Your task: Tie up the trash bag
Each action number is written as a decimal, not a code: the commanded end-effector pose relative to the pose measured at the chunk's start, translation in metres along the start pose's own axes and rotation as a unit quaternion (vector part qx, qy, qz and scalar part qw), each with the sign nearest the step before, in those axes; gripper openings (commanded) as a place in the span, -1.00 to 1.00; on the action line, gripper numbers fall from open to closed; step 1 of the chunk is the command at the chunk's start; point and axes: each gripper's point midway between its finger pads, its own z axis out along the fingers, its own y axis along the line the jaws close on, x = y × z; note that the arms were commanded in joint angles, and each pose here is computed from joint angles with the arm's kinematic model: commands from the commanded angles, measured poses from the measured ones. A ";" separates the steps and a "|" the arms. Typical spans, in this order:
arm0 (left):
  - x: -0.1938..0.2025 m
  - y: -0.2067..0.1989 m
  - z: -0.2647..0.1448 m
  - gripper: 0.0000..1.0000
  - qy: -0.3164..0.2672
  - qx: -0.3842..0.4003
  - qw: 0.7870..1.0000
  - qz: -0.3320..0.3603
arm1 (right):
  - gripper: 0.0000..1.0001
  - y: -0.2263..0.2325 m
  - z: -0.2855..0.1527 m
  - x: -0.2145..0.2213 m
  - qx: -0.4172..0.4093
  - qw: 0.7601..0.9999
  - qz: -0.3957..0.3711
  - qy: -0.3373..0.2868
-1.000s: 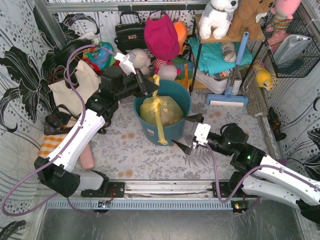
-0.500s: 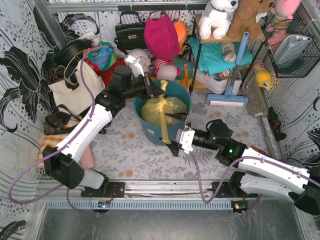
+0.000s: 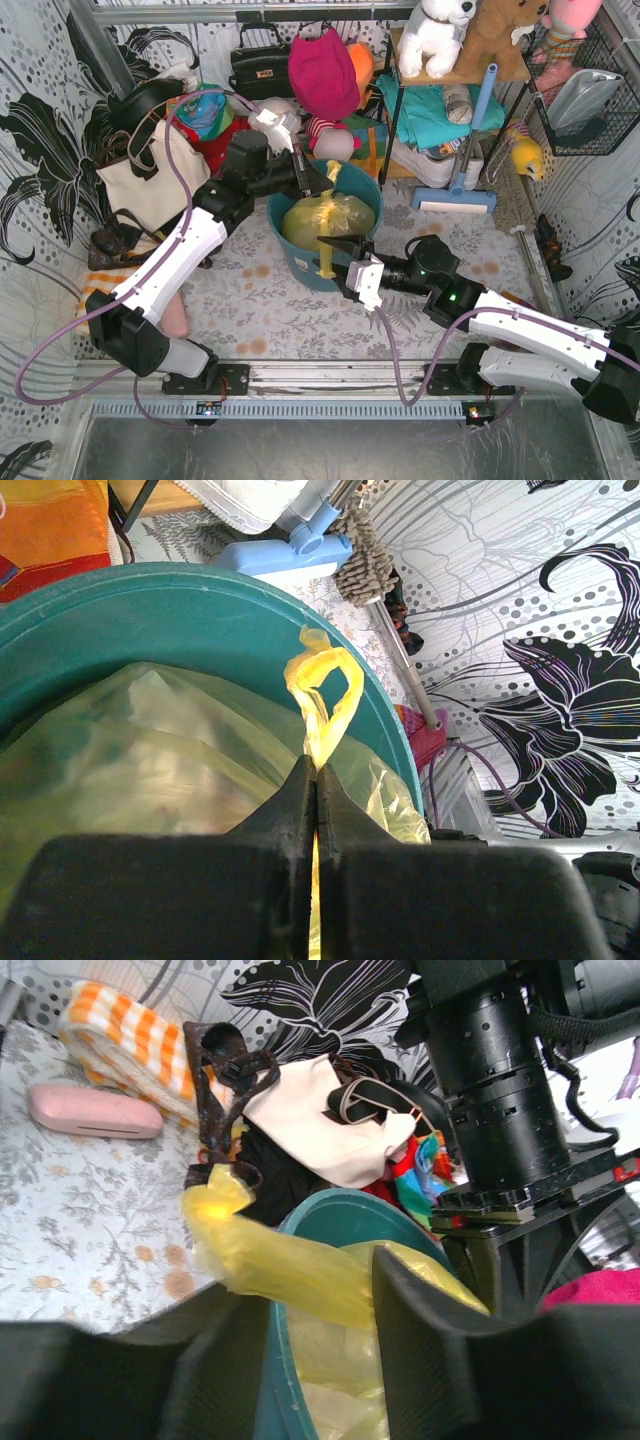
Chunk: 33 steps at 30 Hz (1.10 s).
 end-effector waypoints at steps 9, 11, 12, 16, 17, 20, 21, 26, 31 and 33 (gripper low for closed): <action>-0.023 -0.019 -0.005 -1.00 -0.045 0.018 0.998 0.032 | -1.00 -0.032 -0.001 -0.033 0.055 0.997 0.008 -0.045; -0.026 -0.020 -0.005 -1.00 -0.050 0.018 0.998 0.038 | -1.00 -0.039 -0.002 -0.032 0.084 0.994 0.056 -0.045; -0.028 -0.021 -0.005 -1.00 -0.054 0.021 0.997 0.044 | -1.00 -0.042 -0.002 -0.030 0.097 0.990 0.089 -0.042; -0.040 -0.028 -0.004 -1.00 -0.079 0.036 0.994 0.071 | -1.00 -0.050 -0.005 -0.021 0.152 0.955 0.254 -0.023; -0.043 -0.027 -0.004 -1.00 -0.084 0.031 0.993 0.076 | -1.00 -0.050 -0.007 -0.017 0.167 0.938 0.303 -0.019; -0.052 -0.017 0.002 -1.00 -0.091 0.002 0.992 0.093 | -1.00 -0.044 -0.008 -0.013 0.183 0.888 0.420 -0.018; -0.054 -0.015 0.003 -1.00 -0.093 -0.004 0.991 0.098 | -1.00 -0.040 -0.008 -0.013 0.179 0.879 0.442 -0.012; -0.076 -0.013 0.007 -1.00 -0.107 -0.034 0.986 0.124 | -1.00 -0.045 -0.001 -0.037 0.145 0.866 0.479 -0.005; -0.099 -0.033 0.002 -1.00 -0.124 -0.023 0.982 0.140 | -1.00 -0.069 -0.005 -0.072 0.141 0.864 0.482 -0.024; -0.095 -0.027 0.005 -1.00 -0.116 -0.028 0.983 0.137 | -1.00 -0.068 -0.008 -0.071 0.144 0.858 0.492 -0.016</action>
